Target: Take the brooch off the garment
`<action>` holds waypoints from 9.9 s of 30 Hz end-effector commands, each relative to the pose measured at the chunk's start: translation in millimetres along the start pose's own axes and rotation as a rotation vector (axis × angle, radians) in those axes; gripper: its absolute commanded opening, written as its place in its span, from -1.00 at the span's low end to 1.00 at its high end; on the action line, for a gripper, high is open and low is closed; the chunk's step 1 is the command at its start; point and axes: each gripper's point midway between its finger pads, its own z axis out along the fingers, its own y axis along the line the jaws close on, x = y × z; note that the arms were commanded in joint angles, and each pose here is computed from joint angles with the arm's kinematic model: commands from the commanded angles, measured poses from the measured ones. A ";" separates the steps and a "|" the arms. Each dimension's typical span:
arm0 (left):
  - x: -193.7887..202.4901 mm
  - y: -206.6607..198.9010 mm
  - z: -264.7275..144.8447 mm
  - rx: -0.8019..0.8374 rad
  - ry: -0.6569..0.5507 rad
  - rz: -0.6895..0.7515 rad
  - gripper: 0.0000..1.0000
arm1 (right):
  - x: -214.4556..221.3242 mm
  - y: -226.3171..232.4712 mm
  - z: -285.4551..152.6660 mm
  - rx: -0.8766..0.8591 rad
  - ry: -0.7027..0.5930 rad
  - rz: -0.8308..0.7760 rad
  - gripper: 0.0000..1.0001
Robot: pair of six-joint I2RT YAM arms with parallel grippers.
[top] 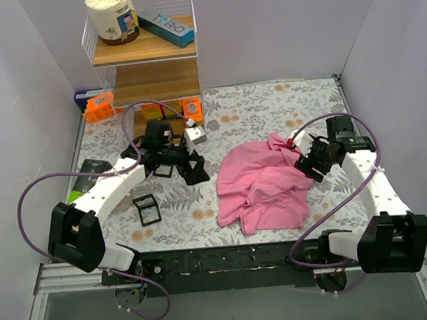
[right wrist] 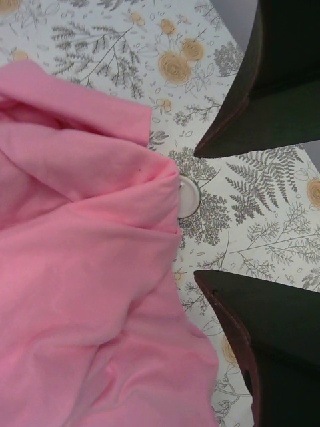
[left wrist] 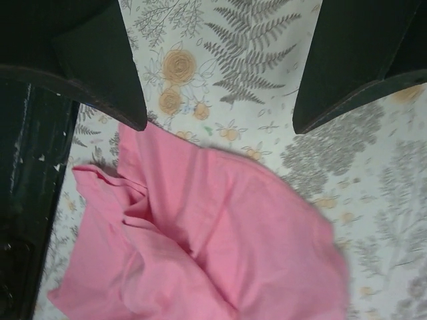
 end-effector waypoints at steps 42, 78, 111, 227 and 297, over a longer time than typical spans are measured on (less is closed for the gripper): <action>128.1 -80.6 107.6 0.251 0.322 0.457 -1.00 | -2.2 81.2 41.7 0.031 -0.085 -0.563 -0.97; -334.4 3.8 -184.1 -0.600 -0.610 0.554 -1.00 | -252.4 -143.2 -317.8 0.668 -0.931 0.201 -0.97; -14.9 12.9 -11.3 -0.238 -0.094 -0.224 -1.00 | -180.2 221.8 12.9 -0.417 -0.563 -0.815 0.07; -16.7 25.6 -71.5 -0.243 -0.163 -0.383 -1.00 | -257.9 96.4 -22.5 -0.057 -0.573 0.058 -0.97; -172.4 47.7 -196.1 -0.483 -0.467 -0.085 -1.00 | -289.3 60.0 220.2 -0.256 -0.421 -0.631 -0.03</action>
